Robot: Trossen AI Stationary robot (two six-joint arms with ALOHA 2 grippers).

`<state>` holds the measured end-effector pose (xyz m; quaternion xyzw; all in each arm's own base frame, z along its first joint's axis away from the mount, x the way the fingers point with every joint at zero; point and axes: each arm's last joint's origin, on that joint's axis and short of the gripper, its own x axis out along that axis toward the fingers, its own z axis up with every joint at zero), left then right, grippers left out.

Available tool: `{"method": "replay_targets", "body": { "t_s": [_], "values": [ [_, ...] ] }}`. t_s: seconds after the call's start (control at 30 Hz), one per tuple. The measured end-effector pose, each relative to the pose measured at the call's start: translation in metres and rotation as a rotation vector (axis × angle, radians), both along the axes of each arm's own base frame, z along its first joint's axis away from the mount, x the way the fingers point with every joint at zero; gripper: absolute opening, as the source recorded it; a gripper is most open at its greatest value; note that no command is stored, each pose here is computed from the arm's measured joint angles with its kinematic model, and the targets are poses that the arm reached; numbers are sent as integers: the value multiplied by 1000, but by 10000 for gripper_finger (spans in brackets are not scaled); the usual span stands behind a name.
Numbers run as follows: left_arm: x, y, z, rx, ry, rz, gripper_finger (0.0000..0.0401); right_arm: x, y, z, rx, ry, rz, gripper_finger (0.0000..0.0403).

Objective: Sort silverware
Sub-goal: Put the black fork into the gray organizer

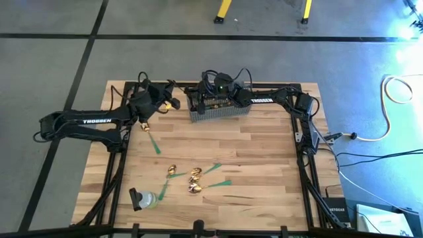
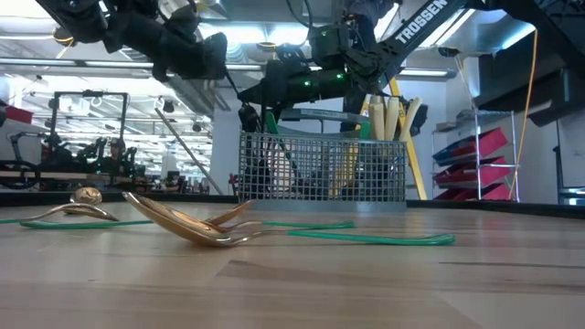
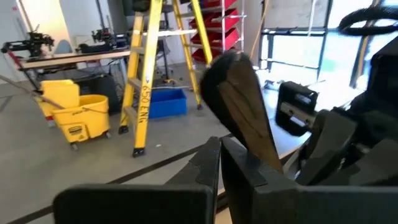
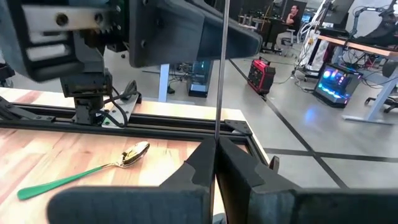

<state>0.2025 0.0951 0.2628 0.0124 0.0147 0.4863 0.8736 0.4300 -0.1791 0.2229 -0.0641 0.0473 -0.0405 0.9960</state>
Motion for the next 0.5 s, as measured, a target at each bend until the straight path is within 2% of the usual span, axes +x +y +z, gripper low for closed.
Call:
{"method": "replay_targets", "body": {
  "t_s": [0.5],
  "values": [
    [6,-2,-4,-12,-5,-33,0,0,0,-4,9,46,-24,1]
  ]
}}
